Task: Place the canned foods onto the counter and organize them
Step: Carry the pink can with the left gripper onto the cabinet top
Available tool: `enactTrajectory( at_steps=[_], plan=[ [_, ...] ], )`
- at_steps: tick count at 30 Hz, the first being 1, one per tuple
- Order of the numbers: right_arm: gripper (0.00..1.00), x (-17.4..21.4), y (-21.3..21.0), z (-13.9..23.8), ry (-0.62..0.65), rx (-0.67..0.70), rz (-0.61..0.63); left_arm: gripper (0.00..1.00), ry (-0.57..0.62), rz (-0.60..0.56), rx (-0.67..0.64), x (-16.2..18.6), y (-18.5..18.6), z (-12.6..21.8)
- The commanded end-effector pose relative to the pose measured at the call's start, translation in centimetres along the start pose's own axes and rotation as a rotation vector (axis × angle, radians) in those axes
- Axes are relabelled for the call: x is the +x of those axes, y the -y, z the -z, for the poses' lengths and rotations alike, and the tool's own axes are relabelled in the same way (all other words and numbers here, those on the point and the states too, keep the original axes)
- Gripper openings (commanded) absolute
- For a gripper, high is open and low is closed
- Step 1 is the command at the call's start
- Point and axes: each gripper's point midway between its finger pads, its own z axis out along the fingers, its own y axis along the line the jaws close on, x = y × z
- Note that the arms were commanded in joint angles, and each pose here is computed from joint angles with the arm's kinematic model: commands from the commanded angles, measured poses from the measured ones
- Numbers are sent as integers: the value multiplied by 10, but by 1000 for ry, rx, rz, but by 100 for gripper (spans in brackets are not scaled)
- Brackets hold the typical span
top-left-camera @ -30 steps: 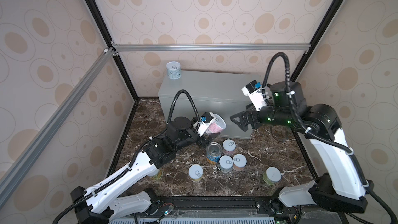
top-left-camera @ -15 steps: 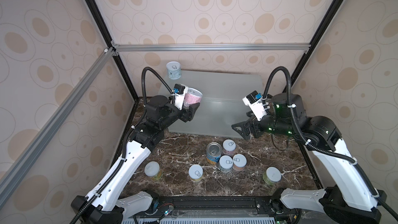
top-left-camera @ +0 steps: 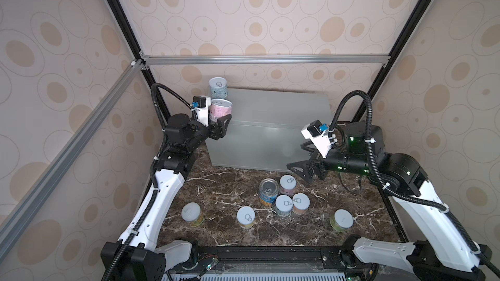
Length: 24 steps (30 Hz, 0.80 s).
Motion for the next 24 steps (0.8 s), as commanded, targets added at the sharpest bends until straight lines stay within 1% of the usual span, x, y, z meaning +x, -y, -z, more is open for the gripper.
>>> enactTrajectory(
  at_steps=[1, 10, 15, 17, 18, 19, 24],
  plan=[
    [100, -5, -8, 8, 51, -35, 62, 56, 151, -37, 26, -41, 0, 4],
    [100, 1, -13, 12, 68, -50, 110, 60, 131, -22, -17, -23, -24, -13],
    [100, 3, -13, 10, 69, -54, 113, 64, 121, -17, -35, -15, -32, -19],
    [100, 4, -13, 8, 71, -54, 112, 68, 108, -16, -42, -11, -35, -21],
    [100, 3, -13, 7, 73, -56, 111, 73, 102, -17, -44, -9, -36, -22],
    [100, 3, -13, 6, 72, -58, 108, 76, 95, -18, -47, -7, -37, -22],
    [100, 2, -13, 4, 71, -62, 101, 84, 77, -18, -71, 1, -44, -21]
  ],
)
